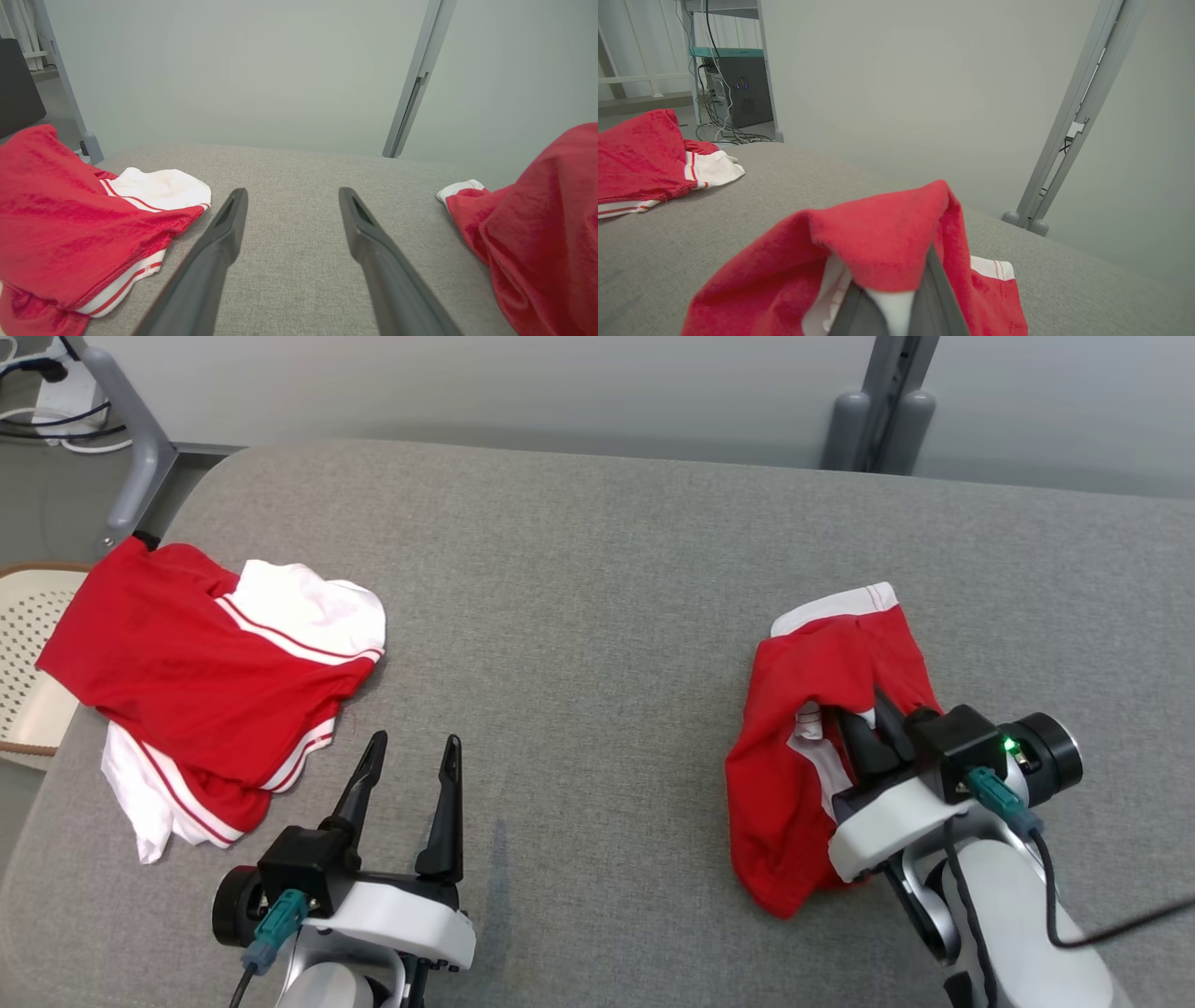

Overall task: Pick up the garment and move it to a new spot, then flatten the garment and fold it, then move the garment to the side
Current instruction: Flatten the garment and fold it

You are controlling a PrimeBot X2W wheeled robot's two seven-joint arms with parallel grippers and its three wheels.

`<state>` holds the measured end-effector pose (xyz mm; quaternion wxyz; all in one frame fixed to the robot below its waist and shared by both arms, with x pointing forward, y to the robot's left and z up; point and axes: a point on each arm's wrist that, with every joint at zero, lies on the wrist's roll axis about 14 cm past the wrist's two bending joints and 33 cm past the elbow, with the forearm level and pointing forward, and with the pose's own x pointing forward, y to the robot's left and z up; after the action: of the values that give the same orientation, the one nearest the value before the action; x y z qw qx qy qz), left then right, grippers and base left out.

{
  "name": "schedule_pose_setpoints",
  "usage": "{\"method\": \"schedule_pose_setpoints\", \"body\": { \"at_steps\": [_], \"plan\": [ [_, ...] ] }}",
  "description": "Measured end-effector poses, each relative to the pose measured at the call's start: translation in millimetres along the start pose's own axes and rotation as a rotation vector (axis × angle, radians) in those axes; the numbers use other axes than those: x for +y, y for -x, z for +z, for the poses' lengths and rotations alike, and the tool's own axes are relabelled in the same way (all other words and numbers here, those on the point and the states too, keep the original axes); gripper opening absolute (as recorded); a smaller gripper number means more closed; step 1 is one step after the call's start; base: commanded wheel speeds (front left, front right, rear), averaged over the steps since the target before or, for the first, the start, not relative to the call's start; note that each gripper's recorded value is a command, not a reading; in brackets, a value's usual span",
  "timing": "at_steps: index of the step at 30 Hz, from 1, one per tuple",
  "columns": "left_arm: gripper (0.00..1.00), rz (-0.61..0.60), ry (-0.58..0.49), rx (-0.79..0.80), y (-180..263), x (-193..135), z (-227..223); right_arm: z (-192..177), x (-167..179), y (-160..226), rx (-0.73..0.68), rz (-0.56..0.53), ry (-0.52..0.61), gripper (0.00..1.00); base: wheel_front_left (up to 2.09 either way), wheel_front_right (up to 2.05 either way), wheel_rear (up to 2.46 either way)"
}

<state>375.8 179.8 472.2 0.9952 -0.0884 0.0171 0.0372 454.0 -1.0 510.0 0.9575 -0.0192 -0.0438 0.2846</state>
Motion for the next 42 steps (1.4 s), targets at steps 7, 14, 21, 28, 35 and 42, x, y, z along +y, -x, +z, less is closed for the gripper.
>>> {"method": "schedule_pose_setpoints", "body": {
  "at_steps": [7,14,21,28,35,42],
  "plan": [
    [1.00,0.016,-0.003,0.001,1,5,0,-40,-16,-14,0.139,-0.021,0.016,0.23,0.00,0.00,0.00],
    [1.00,0.019,-0.003,0.007,1,6,-2,-52,-29,-19,0.189,-0.048,0.015,1.00,0.00,0.00,0.00],
    [1.00,0.002,-0.004,0.006,-2,1,-2,-33,-44,-12,0.116,-0.103,-0.002,1.00,0.00,0.00,0.00],
    [1.00,-0.018,-0.002,0.007,-5,-6,-3,-40,-35,16,0.113,-0.112,-0.026,1.00,0.00,0.00,0.00],
    [1.00,-0.019,-0.005,0.010,-6,-6,-4,-55,-21,34,0.155,-0.083,-0.021,1.00,0.00,0.00,0.00],
    [1.00,-0.015,-0.007,0.011,-6,-4,-4,-69,-27,30,0.212,-0.055,0.076,1.00,0.00,0.00,0.00]
  ]
}}
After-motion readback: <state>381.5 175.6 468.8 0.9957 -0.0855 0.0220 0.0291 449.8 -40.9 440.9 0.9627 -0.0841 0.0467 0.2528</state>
